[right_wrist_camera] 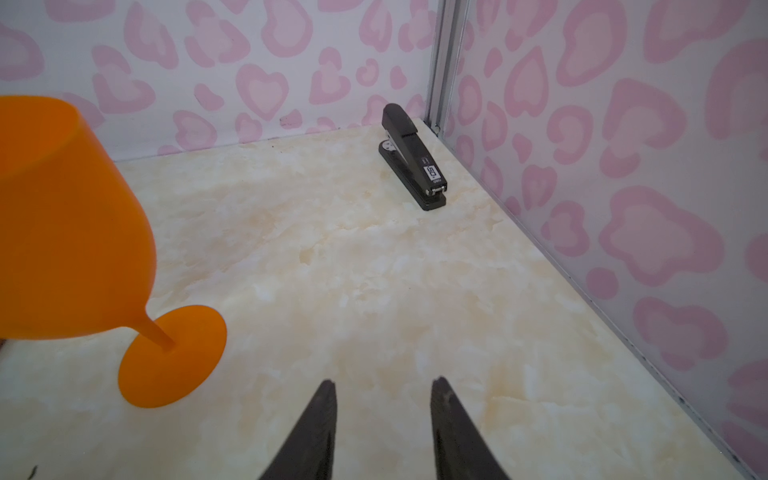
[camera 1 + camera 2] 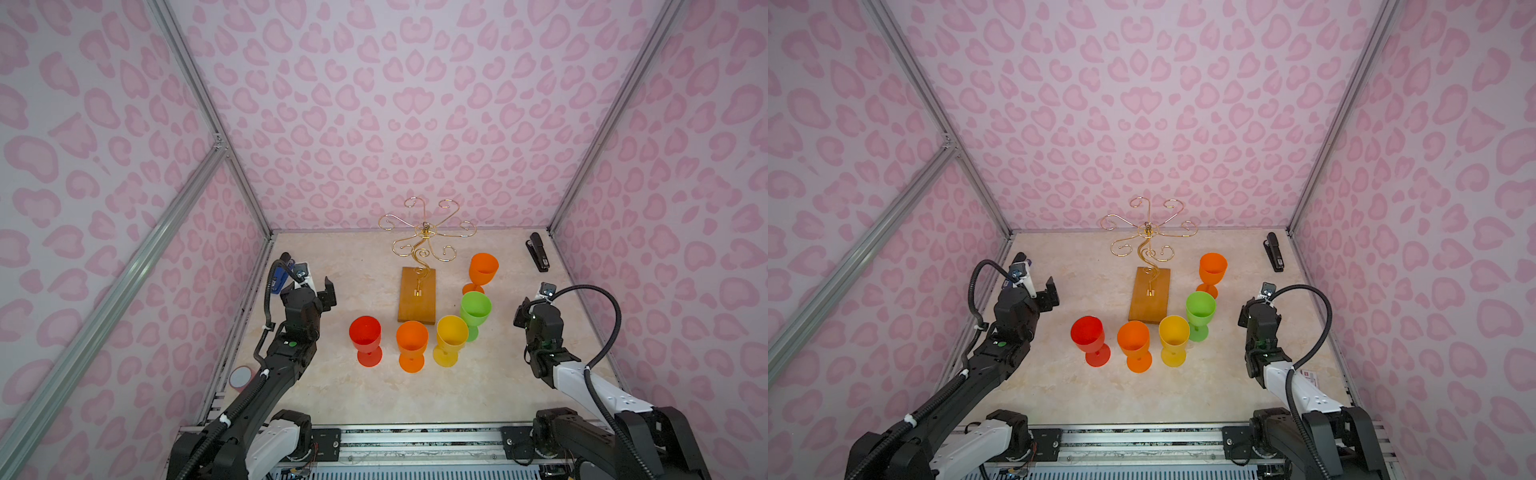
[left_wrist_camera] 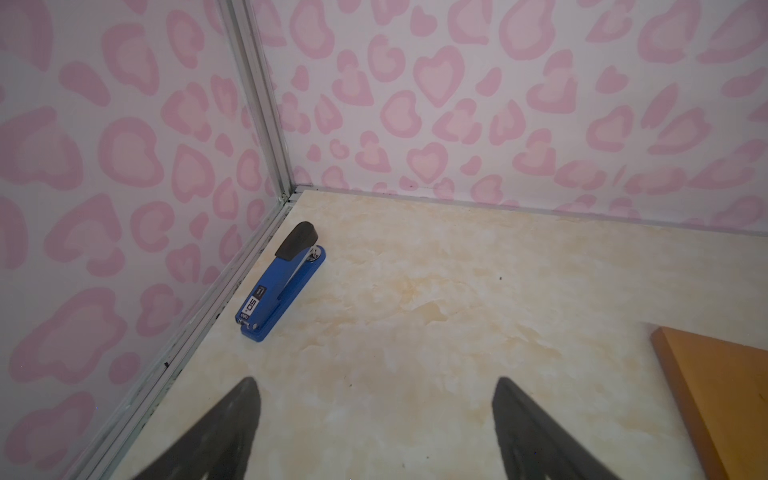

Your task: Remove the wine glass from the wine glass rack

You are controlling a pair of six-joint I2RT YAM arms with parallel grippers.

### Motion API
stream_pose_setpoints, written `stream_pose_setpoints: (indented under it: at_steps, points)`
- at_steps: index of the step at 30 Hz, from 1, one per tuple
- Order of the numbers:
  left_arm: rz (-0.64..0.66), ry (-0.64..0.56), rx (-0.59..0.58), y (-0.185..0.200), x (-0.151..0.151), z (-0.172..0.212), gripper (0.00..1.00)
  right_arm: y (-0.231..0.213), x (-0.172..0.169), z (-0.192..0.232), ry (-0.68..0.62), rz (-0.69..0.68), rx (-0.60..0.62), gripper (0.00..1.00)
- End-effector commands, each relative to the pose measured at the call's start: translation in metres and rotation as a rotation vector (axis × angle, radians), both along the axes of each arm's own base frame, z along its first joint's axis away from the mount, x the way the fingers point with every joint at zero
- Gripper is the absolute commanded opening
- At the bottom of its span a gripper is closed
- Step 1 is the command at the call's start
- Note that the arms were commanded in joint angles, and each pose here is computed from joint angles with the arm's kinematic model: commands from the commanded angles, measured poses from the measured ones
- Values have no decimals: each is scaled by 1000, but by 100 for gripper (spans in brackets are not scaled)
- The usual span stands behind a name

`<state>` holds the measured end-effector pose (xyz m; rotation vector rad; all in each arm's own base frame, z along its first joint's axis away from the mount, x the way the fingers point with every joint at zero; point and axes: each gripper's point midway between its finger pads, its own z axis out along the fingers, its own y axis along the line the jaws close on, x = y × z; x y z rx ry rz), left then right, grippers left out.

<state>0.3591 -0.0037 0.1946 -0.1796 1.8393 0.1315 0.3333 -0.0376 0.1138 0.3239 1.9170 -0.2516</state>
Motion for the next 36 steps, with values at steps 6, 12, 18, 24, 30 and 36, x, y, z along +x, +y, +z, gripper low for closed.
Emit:
stream_pose_setpoints:
  at_steps: [6, 12, 18, 24, 30, 36]
  points:
    - [-58, -86, -94, -1, 11, -15, 88, 3, 16, 12, -92, 19, -47, 37]
    - [-47, -69, -77, 5, 13, -24, 87, 2, 24, 15, -115, 20, -77, 37]
    - [-47, -59, -81, 9, 10, -31, 86, 4, 37, 16, -116, 35, -118, 37]
    - [-7, -17, -34, 18, 10, -58, 84, 1, 36, 5, -158, 19, -130, 38]
    - [17, -25, 8, 32, 23, -58, 89, -2, 38, -3, -149, -3, -122, 38]
    - [46, -22, -25, 42, 28, -72, 99, -7, 37, -3, -163, -13, -104, 38]
